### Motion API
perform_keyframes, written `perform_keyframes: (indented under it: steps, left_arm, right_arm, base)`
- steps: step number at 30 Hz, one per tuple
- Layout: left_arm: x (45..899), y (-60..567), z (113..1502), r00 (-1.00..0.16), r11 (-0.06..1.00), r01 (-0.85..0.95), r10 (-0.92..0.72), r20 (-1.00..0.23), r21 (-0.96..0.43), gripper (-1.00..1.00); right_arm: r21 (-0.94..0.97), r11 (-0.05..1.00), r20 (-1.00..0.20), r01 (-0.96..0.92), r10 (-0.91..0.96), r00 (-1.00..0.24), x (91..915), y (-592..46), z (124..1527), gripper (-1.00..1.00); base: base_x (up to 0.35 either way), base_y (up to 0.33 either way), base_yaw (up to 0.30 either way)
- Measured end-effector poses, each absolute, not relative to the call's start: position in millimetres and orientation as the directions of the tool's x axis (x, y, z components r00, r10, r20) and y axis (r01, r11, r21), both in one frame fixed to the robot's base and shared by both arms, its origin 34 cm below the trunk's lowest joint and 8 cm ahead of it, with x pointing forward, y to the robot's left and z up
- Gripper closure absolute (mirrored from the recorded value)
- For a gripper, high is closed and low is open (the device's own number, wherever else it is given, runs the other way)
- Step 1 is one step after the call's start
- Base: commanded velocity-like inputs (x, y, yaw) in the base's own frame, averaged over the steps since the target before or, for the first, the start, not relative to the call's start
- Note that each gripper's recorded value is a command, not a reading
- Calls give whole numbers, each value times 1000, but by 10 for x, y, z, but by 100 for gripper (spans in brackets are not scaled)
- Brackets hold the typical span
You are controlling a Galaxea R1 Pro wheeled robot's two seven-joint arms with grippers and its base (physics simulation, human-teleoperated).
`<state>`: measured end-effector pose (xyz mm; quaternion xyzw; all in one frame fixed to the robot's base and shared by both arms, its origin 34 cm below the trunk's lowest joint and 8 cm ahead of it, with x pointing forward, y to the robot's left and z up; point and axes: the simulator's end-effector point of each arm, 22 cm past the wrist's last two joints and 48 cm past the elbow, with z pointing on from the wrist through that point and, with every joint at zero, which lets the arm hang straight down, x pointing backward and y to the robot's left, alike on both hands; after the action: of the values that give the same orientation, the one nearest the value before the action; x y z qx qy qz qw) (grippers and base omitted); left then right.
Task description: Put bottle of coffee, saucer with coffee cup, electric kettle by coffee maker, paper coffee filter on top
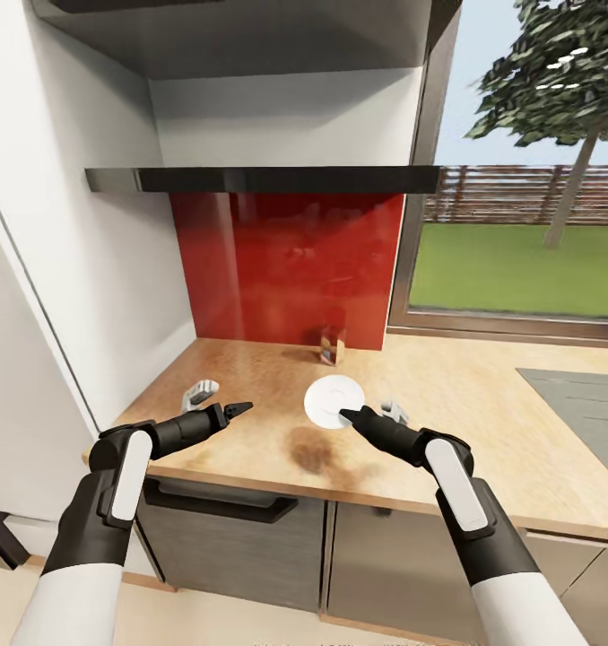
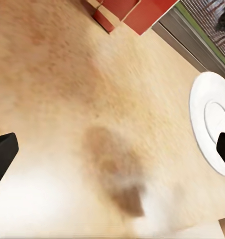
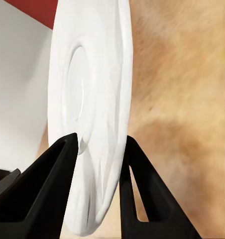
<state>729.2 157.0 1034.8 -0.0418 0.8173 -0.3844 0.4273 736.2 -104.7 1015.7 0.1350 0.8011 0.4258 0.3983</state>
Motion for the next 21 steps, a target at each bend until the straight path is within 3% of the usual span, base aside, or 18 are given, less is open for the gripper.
perform_keyframes:
  steps: [21]
  left_arm:
    - [7281, 1499, 10646, -581, 707, 325, -374, -722, -628, -100]
  right_arm:
    - [802, 570, -537, -176, 560, -631, 7354, -986, 10355, 100]
  base:
    - [-2, -2, -230]
